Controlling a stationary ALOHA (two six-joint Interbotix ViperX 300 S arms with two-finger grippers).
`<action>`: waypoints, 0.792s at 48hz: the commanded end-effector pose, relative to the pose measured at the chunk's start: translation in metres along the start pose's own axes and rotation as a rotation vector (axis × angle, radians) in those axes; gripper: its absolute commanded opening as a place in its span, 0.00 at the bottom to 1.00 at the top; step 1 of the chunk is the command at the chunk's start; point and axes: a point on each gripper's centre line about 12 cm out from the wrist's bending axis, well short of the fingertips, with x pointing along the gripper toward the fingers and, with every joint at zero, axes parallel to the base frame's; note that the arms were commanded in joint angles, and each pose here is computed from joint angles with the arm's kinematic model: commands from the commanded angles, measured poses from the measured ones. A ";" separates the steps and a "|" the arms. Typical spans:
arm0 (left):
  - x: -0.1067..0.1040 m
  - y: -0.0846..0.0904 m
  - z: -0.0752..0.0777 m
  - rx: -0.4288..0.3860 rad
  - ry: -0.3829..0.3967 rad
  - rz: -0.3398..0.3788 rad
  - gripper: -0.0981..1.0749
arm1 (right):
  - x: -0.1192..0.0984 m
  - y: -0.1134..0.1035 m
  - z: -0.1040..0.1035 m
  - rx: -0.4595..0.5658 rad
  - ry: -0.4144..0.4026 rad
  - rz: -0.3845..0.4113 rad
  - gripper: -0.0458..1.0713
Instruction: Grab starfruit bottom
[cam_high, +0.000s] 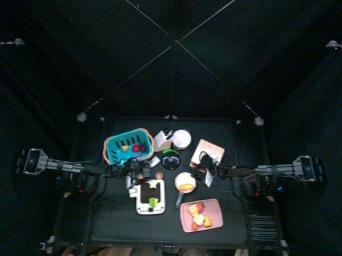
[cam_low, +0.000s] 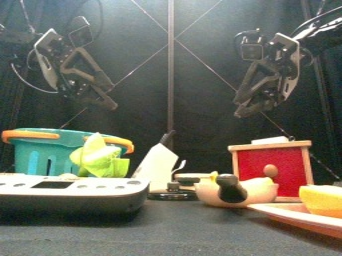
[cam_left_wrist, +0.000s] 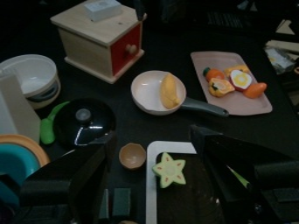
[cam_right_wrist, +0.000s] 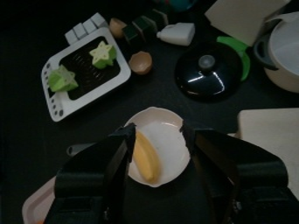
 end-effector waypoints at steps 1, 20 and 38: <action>0.006 -0.005 0.004 0.018 -0.010 -0.014 0.93 | 0.001 0.014 0.008 -0.016 -0.017 0.044 0.79; 0.009 -0.015 -0.020 0.083 0.147 -0.069 0.93 | 0.049 0.034 0.002 -0.070 0.072 0.070 0.79; 0.041 -0.025 -0.036 0.117 0.253 -0.092 0.94 | 0.053 0.038 -0.003 -0.051 0.093 0.074 0.79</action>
